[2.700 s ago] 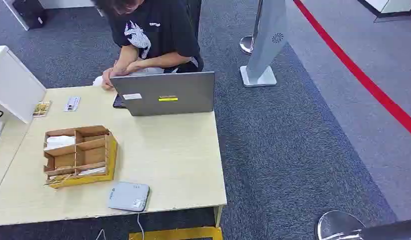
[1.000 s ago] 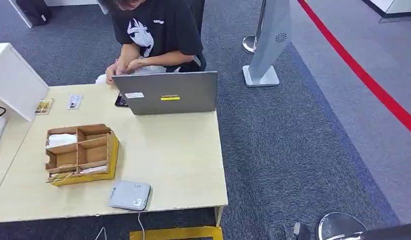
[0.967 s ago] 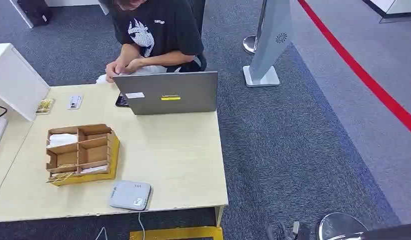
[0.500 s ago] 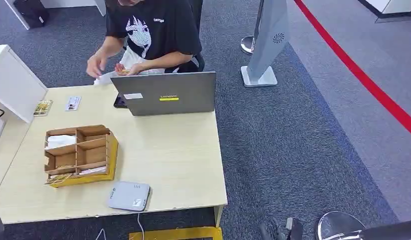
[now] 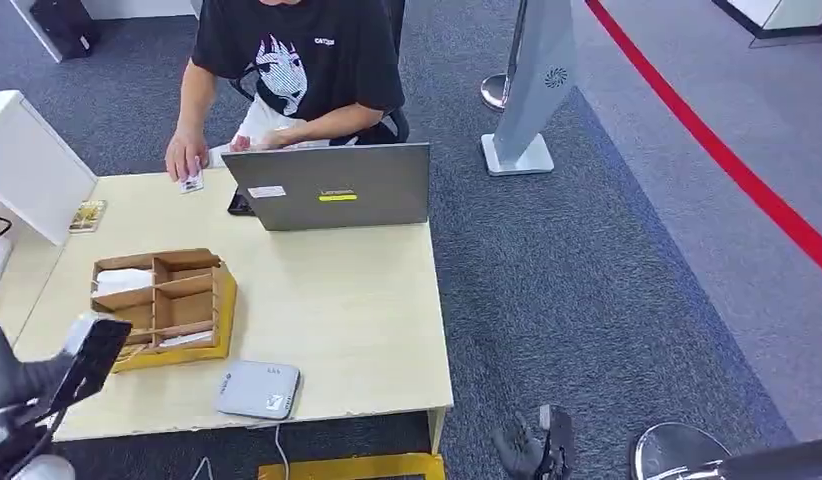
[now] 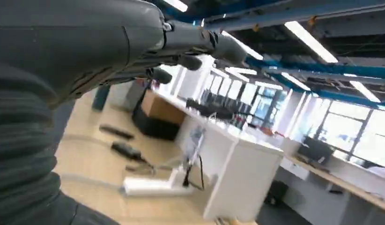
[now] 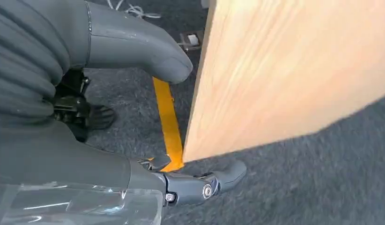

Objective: Pass the card to the sensor for recognition and then transmit it.

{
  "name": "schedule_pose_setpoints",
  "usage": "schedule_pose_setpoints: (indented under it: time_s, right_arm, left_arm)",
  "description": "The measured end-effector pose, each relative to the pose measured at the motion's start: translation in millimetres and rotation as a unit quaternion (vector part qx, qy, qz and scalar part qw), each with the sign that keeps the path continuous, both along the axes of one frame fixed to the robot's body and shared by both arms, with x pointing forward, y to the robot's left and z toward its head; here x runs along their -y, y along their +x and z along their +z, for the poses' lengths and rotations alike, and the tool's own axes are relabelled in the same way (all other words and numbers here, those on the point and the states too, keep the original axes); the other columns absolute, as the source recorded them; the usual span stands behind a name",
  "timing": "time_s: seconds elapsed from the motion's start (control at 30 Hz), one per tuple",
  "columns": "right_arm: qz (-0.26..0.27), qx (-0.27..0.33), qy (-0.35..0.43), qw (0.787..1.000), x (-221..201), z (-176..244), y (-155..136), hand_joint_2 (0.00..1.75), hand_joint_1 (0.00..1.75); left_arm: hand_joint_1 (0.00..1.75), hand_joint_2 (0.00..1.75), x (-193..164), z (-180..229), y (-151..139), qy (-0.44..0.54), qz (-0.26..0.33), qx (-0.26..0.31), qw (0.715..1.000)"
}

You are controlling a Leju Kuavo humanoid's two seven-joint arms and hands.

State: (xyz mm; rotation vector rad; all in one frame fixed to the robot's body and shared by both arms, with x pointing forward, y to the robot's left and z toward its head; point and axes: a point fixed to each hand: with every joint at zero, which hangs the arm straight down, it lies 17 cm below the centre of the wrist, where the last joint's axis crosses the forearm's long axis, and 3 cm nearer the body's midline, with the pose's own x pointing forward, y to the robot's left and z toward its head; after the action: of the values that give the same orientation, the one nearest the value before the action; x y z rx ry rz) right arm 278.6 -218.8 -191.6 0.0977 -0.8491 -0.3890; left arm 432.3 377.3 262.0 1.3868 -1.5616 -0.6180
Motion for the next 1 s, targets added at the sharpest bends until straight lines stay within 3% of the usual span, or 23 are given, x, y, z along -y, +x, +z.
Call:
schedule_pose_setpoints:
  time_s: [0.13, 0.3, 0.7, 0.8, 0.83, 0.87, 1.0]
  right_arm:
    - [0.034, 0.011, -0.002, 0.999, -18.7, 8.4, 13.8, 1.75, 0.0]
    - [0.046, 0.021, 0.002, 0.999, -28.2, 14.5, 22.3, 1.75, 0.0]
    - [0.061, 0.036, 0.005, 0.997, -38.9, 21.0, 28.2, 1.75, 0.0]
    - [0.062, 0.037, 0.003, 0.997, -39.1, 21.3, 28.4, 1.75, 0.0]
    - [0.062, 0.037, 0.003, 0.997, -39.4, 21.4, 28.3, 1.75, 0.0]
    - [0.063, 0.038, 0.003, 0.997, -39.4, 21.4, 28.3, 1.75, 0.0]
    - [0.064, 0.038, -0.001, 0.997, -39.2, 21.5, 28.4, 1.75, 0.0]
  left_arm:
    - [0.0, 1.75, -2.6, -2.1, 57.2, 0.115, 0.033, -0.028, 0.992]
    - [0.0, 1.75, 7.4, -9.1, 95.7, 0.181, 0.022, -0.048, 0.982]
    - [0.0, 1.75, 34.8, -39.2, 115.4, 0.286, -0.039, -0.073, 0.955]
    - [0.07, 1.75, 35.9, -42.2, 115.3, 0.292, -0.04, -0.075, 0.953]
    - [0.65, 1.75, 35.6, -42.8, 115.3, 0.292, -0.04, -0.077, 0.952]
    - [1.75, 1.75, 36.1, -43.5, 115.2, 0.293, -0.041, -0.078, 0.952]
    - [1.75, 1.75, 35.4, -46.5, 114.1, 0.295, -0.041, -0.081, 0.951]
